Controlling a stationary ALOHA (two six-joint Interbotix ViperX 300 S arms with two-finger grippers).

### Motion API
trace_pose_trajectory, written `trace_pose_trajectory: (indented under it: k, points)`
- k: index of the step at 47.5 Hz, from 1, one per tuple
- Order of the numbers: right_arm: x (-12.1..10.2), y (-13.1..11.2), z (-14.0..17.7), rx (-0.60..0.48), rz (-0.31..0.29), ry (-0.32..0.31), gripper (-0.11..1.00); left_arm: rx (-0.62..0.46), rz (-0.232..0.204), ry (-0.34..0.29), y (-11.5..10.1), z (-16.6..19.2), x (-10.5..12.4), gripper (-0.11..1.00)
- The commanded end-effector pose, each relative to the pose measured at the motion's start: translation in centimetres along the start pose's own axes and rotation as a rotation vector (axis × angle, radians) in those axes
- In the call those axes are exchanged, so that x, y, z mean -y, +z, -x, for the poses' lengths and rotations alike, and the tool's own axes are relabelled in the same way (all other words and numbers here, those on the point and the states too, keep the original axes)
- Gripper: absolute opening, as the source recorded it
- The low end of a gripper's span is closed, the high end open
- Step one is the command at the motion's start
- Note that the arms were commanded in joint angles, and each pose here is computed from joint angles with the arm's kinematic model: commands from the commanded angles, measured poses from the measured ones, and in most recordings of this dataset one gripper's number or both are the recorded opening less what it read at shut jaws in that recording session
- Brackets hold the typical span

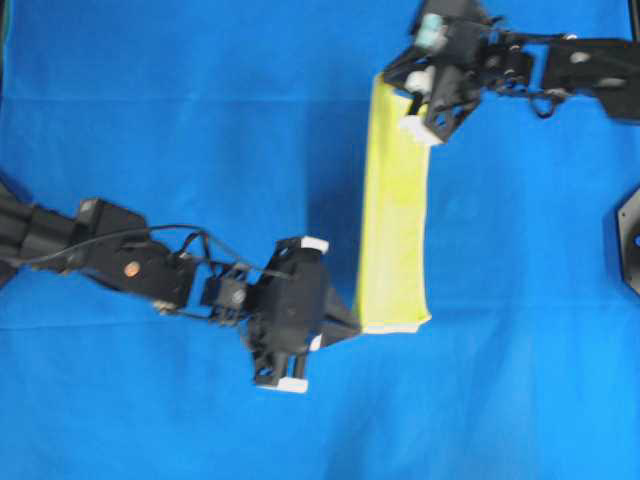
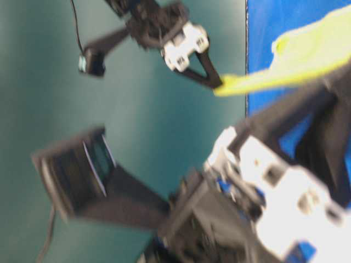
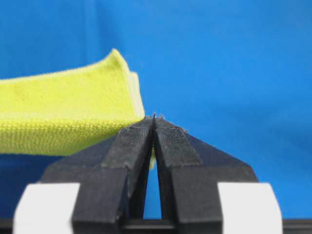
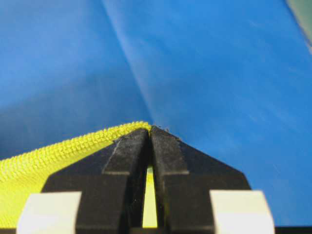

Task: Fold the yellow towel.
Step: 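Lay the rotated strip flat on the table and open both grippers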

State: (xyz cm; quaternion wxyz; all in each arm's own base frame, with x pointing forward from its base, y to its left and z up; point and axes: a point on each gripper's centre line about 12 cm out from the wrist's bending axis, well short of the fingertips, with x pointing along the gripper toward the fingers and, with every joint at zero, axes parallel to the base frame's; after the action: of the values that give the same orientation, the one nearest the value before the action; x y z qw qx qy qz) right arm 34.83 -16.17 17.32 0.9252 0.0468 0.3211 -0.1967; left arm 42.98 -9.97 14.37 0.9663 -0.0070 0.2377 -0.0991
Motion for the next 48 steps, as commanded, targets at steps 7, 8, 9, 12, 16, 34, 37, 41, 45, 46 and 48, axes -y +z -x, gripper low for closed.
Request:
trace_pose_trajectory:
  k: [7, 8, 9, 12, 16, 34, 37, 41, 45, 46, 48]
  points:
    - [-0.9, 2.7, -1.5, 0.051, 0.018, 0.020, 0.02, 0.042, -0.001, -0.033, 0.3, 1.9, 1.4, 0.02]
    - [-1.0, 2.8, -1.5, 0.053, 0.018, 0.022, 0.02, 0.039, -0.001, -0.033, 0.2, 1.9, 1.4, 0.02]
    - [-1.1, 2.9, -1.6, 0.054, 0.020, 0.024, 0.02, 0.038, -0.001, -0.033, 0.2, 2.0, 1.4, 0.02]
    - [-1.2, 2.9, -1.7, 0.056, 0.020, 0.025, 0.02, 0.036, -0.001, -0.033, 0.1, 2.2, 1.4, 0.02]
    - [-1.2, 2.8, -1.7, 0.053, 0.021, 0.027, 0.02, 0.033, -0.003, -0.030, 0.0, 2.2, 1.3, 0.02]
    - [-1.5, 2.2, -1.7, 0.042, 0.039, 0.032, 0.02, 0.032, 0.001, -0.021, 0.1, 2.1, 0.9, 0.10]
    - [-1.5, 2.2, -1.8, 0.041, 0.040, 0.033, 0.03, 0.035, -0.011, -0.022, 0.2, 2.2, 0.9, 0.25]
    - [-1.8, 2.2, -1.8, 0.043, 0.050, 0.039, 0.20, 0.035, -0.011, -0.021, 0.2, 2.1, 0.9, 0.49]
    - [-2.1, 2.3, -1.7, 0.048, 0.070, 0.045, 0.47, 0.042, -0.012, -0.022, 0.5, 2.2, 0.9, 0.67]
    - [-2.1, 2.3, -1.7, 0.049, 0.078, 0.045, 0.54, 0.045, -0.015, -0.021, 0.6, 2.3, 0.9, 0.70]
    - [-2.2, 2.2, -1.7, 0.050, 0.087, 0.048, 0.63, 0.051, -0.013, -0.021, 0.9, 2.4, 0.9, 0.72]
